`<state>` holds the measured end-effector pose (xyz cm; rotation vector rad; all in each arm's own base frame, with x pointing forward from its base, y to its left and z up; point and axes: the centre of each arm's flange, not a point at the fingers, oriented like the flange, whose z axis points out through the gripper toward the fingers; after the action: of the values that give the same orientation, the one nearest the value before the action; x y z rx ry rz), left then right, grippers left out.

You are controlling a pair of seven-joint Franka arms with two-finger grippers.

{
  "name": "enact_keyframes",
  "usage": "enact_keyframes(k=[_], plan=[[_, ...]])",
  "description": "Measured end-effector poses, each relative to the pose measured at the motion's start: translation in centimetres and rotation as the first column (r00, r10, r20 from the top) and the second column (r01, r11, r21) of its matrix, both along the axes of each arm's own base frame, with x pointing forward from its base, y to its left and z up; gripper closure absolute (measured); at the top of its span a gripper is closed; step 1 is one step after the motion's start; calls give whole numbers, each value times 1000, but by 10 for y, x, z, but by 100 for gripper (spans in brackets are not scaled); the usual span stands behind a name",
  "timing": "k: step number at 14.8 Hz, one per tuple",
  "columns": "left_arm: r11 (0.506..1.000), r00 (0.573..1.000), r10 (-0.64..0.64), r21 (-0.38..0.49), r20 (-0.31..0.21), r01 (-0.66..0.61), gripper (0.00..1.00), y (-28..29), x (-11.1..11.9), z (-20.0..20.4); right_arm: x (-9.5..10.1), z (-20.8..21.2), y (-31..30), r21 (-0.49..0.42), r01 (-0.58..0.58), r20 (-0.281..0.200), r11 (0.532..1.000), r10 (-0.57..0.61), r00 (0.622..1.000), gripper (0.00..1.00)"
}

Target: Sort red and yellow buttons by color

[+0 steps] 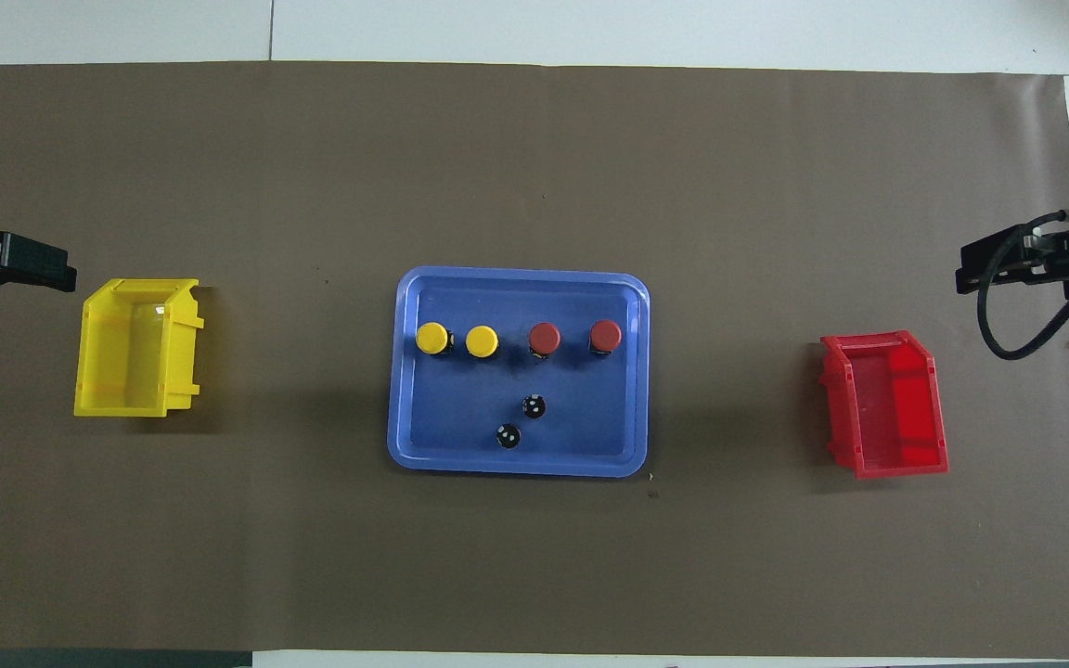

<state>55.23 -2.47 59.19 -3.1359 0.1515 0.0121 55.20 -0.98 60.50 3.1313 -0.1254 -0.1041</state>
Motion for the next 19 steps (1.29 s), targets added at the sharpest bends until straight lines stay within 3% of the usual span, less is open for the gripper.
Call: enact_keyframes(k=[13,16,19], plan=[[1000,1000,0,0,0,0,0,0,0,0,2,1,0,0,0,15,1000,0,1000,0],[1000,1000,0,0,0,0,0,0,0,0,4,3,2,0,-4,36,1000,4,999,0],[1000,1000,0,0,0,0,0,0,0,0,5,5,25,1,-34,43,999,34,998,0]])
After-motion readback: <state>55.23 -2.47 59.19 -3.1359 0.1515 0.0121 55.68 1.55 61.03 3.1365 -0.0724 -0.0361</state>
